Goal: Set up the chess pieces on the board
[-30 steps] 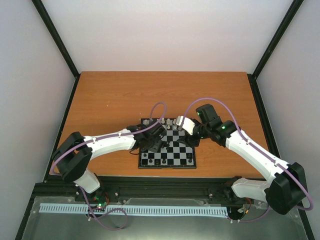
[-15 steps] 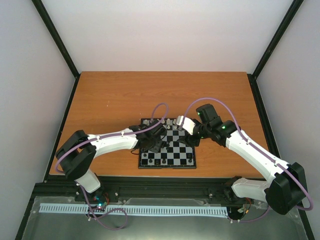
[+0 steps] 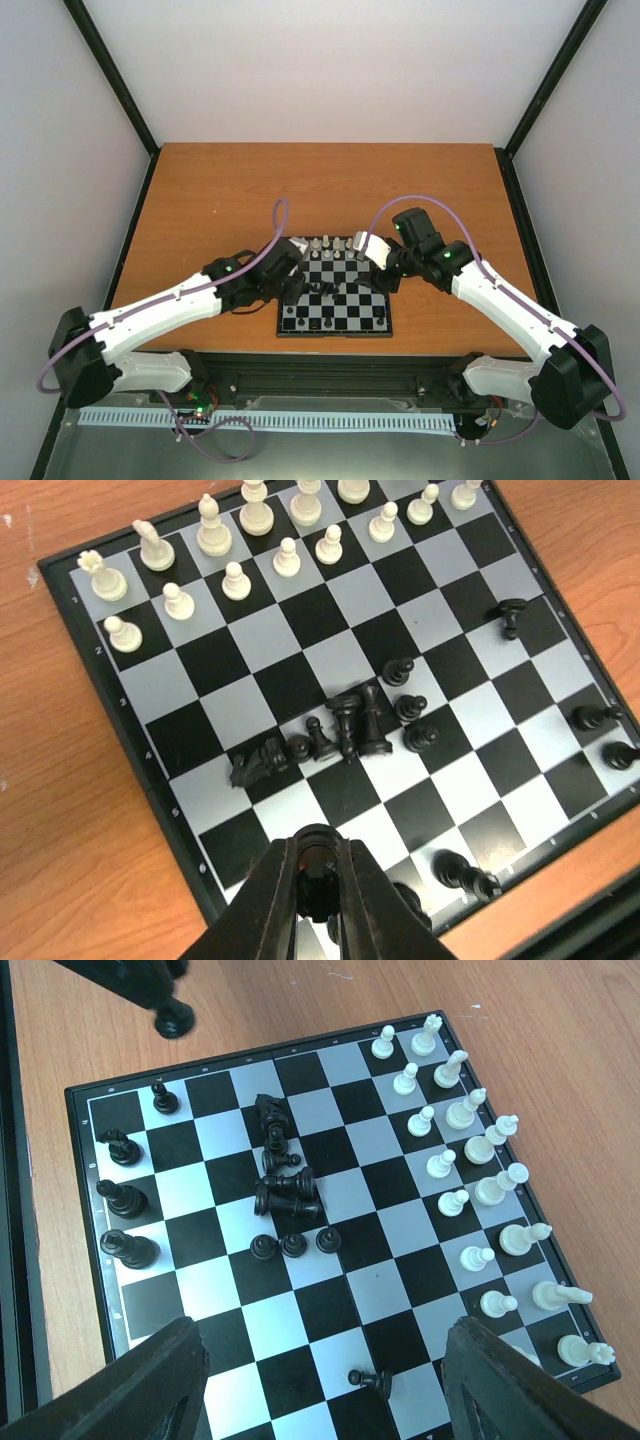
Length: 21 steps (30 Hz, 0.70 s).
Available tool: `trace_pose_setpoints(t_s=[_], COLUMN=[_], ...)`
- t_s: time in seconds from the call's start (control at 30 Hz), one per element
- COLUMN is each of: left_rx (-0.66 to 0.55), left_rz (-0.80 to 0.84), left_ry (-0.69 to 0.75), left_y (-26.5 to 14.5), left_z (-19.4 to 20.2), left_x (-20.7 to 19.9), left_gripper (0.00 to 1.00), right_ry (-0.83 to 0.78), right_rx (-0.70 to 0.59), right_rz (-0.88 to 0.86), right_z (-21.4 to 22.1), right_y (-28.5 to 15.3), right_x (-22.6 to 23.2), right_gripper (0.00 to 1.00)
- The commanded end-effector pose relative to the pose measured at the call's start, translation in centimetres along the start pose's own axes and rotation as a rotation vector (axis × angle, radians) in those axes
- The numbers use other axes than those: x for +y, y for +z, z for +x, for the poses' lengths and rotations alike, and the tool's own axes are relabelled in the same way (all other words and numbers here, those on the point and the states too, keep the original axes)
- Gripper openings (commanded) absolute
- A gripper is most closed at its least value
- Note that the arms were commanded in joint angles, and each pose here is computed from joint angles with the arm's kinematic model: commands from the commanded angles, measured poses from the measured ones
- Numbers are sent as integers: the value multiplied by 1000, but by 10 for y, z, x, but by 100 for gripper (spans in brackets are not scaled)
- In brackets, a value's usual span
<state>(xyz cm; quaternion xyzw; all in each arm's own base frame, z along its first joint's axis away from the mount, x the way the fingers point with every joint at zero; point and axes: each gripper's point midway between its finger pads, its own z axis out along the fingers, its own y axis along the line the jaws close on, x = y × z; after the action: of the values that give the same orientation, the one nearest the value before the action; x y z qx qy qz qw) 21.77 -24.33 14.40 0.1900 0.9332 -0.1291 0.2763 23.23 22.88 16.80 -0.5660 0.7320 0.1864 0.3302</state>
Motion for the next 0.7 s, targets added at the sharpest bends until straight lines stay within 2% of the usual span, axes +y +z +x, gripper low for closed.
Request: trace_pose_setpoints(t_s=[0.0,0.23,0.47,0.67], left_rx=[74,157,234,244], left_rz=[21,37,1,-25], left_ry=[-18,-24,-29,-35], left_y=[-12,-13,4,14], left_z=[33,72,90,95], left_x=[6,7,5,9], left_gripper=[11,12,12,12], right_ry=[-1,2,4,6], right_rx=[1,7,13,15], right_rz=[-13,-15,-19,-24], right_z=[1,3,4,5], right_y=[1,3,4,5], right_x=[1,1,1,1], right_gripper=[65,65,65,65])
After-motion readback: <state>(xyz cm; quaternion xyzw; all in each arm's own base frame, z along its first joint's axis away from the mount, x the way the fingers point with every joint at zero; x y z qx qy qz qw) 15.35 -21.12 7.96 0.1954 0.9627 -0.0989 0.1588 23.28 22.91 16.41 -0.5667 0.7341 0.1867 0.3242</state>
